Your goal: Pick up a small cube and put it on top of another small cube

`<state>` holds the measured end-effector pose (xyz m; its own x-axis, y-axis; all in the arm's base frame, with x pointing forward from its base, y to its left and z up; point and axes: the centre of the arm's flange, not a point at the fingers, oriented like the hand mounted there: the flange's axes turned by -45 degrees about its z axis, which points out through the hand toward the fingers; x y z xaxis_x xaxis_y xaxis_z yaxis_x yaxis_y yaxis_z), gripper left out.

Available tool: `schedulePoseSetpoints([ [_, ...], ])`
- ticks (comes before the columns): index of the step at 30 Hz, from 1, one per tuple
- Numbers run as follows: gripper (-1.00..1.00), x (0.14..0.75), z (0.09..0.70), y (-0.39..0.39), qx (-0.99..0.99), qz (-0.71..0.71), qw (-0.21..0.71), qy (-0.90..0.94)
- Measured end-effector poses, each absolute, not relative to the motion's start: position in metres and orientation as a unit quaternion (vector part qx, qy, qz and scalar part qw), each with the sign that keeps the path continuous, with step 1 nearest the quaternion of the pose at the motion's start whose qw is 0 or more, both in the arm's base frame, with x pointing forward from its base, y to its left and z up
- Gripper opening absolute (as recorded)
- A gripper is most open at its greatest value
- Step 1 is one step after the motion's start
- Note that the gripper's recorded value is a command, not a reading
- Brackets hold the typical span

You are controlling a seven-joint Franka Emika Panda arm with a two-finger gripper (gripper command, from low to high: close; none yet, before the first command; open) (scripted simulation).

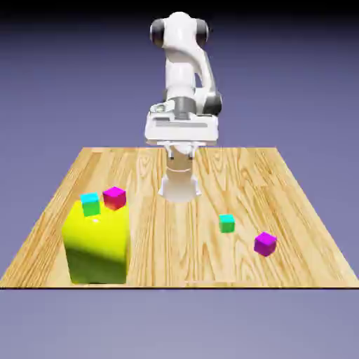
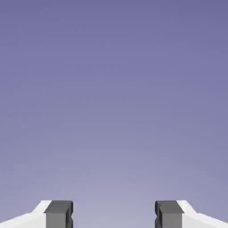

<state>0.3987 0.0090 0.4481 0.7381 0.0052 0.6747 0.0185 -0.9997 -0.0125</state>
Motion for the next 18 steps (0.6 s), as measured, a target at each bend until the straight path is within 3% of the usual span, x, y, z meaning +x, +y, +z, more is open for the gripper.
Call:
schedulePoseSetpoints([
  [9,0.00,0.451,0.358,0.060,-0.975,-0.143,0.102,0.138],
  [18,0.00,0.466,0.253,0.137,-0.946,0.104,0.146,0.269],
])
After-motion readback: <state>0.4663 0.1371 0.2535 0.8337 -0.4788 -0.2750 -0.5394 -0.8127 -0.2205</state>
